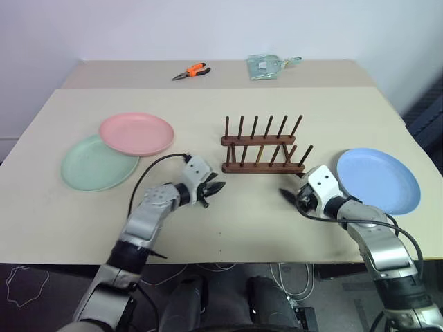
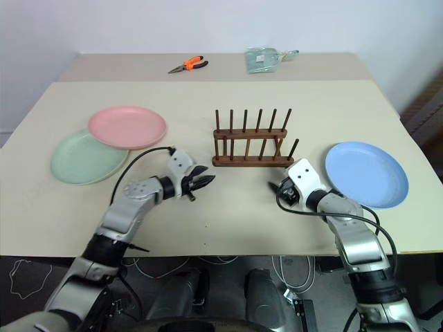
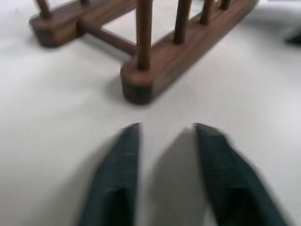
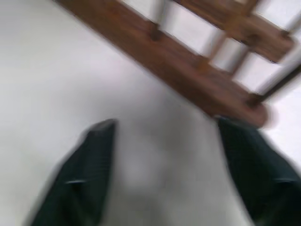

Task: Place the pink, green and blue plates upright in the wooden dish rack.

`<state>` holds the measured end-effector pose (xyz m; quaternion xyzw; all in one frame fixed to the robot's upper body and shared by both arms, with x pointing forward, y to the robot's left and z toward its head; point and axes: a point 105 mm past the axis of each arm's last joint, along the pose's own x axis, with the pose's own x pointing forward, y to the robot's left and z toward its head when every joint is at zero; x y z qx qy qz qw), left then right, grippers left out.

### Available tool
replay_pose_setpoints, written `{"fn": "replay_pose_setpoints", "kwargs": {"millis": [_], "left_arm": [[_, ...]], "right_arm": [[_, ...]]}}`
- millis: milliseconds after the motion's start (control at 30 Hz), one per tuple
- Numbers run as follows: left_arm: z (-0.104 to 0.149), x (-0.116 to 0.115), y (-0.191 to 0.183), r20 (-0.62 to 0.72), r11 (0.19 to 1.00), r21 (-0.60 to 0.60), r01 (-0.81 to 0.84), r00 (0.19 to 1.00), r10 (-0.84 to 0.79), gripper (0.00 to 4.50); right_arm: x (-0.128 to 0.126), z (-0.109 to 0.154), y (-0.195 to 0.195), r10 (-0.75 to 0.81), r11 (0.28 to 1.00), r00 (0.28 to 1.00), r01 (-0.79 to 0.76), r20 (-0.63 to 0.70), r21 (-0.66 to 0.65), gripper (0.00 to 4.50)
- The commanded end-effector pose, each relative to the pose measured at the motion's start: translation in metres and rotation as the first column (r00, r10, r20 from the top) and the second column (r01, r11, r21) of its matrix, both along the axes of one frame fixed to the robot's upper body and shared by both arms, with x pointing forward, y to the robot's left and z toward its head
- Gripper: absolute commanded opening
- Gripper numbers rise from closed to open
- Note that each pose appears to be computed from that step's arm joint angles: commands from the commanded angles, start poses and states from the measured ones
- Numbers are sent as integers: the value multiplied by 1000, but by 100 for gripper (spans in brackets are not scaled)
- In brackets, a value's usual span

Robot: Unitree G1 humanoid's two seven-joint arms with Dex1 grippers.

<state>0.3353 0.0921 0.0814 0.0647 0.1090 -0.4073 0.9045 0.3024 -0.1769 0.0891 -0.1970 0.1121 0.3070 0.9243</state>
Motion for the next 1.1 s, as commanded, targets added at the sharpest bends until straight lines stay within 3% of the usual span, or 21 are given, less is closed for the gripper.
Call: {"fn": "replay_pose_setpoints", "kwargs": {"millis": [33, 67, 100, 200, 267, 367, 533, 600, 767, 900, 1100], "left_arm": [[48, 12, 35, 81, 979, -142, -148, 984, 161, 377], [65, 21, 50, 108, 953, -197, -232, 961, 256, 431], [79, 28, 64, 124, 918, -250, -307, 930, 345, 442], [115, 47, 115, 119, 736, -375, -563, 758, 641, 442], [130, 49, 137, 76, 614, -437, -658, 653, 754, 442], [136, 46, 160, -41, 452, -515, -728, 548, 836, 442], [116, 35, 190, -328, 193, -560, -805, 430, 841, 442], [110, 33, 193, -405, 144, -561, -815, 422, 811, 442], [97, 40, 182, -529, 149, -556, -818, 486, 696, 442], [86, 54, 182, -627, 95, -549, -830, 484, 610, 316], [81, 64, 180, -680, 64, -541, -838, 481, 552, 2]], "right_arm": [[-9, 24, 19, 109, 994, 992, -110, 65, 0, 450], [-10, 26, 23, 124, 992, 990, -125, 66, 5, 450], [-10, 28, 26, 136, 990, 988, -137, 66, 12, 450], [-9, 29, 33, 169, 985, 984, -170, 65, 18, 450], [-8, 29, 36, 186, 982, 980, -187, 65, 24, 450], [-6, 28, 42, 211, 977, 976, -213, 63, 27, 450], [-6, 29, 48, 236, 970, 970, -239, 63, 37, 450], [-6, 29, 48, 238, 970, 969, -241, 62, 37, 450], [-7, 32, 49, 237, 970, 968, -241, 79, 37, 450], [-4, 40, 47, 215, 975, 970, -221, 117, 39, 450], [-3, 44, 43, 195, 979, 971, -201, 141, 29, 450]]}}
